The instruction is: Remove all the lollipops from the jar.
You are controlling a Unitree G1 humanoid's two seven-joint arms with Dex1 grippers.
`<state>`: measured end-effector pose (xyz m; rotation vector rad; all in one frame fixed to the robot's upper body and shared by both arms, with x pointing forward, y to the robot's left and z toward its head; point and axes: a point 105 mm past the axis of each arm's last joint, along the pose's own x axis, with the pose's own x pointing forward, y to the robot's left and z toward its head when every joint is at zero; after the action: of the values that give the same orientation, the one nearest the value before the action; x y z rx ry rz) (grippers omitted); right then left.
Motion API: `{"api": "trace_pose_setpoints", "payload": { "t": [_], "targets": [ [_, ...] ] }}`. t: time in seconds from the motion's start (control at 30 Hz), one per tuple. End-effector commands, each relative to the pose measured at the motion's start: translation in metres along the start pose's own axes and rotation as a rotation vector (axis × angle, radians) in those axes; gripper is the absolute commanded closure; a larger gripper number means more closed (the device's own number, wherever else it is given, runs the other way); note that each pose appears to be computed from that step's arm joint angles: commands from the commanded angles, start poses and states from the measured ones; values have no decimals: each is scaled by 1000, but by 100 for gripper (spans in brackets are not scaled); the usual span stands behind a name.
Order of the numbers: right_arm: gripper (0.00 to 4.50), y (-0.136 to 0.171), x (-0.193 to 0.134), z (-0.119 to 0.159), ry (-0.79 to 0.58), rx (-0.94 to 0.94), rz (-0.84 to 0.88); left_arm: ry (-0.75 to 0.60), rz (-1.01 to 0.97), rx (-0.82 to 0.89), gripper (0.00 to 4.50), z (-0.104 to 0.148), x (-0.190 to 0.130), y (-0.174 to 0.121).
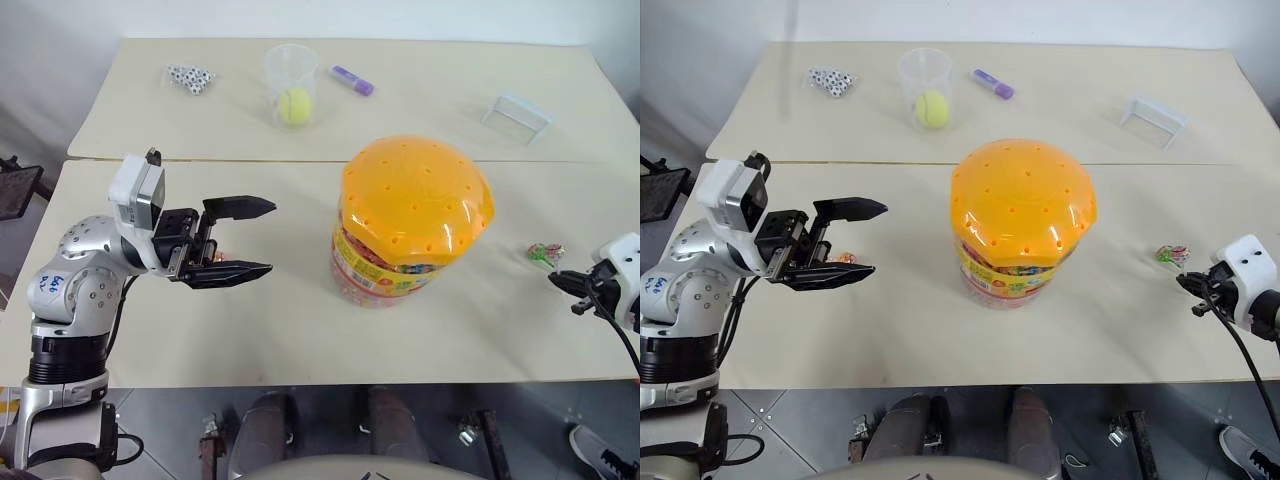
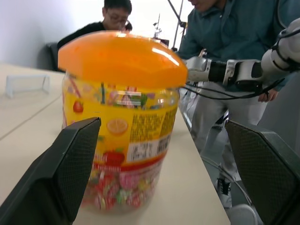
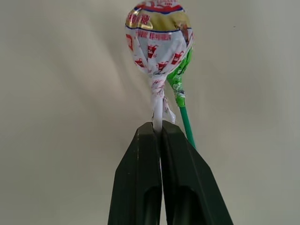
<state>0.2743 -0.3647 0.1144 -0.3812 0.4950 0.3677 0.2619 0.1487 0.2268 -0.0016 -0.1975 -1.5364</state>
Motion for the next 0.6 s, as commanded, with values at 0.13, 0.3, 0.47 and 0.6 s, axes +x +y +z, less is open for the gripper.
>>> {"api": "trace_pose_setpoints", "payload": {
  "t": [0.13, 0.3, 0.47, 0.6],
  "targets": [
    [211, 12, -22, 46, -258, -85, 99, 39, 76, 55, 0, -1, -6, 3],
    [51, 44, -46, 112, -711, -154, 236, 93, 234, 58, 0, -16, -24, 16],
    [4, 90, -41, 120, -719, -262, 465, 200, 431, 104, 0, -42, -52, 26],
    [4, 95, -26, 115, -735, -317, 488, 240, 544, 133, 0, -53, -67, 23]
  ]
}}
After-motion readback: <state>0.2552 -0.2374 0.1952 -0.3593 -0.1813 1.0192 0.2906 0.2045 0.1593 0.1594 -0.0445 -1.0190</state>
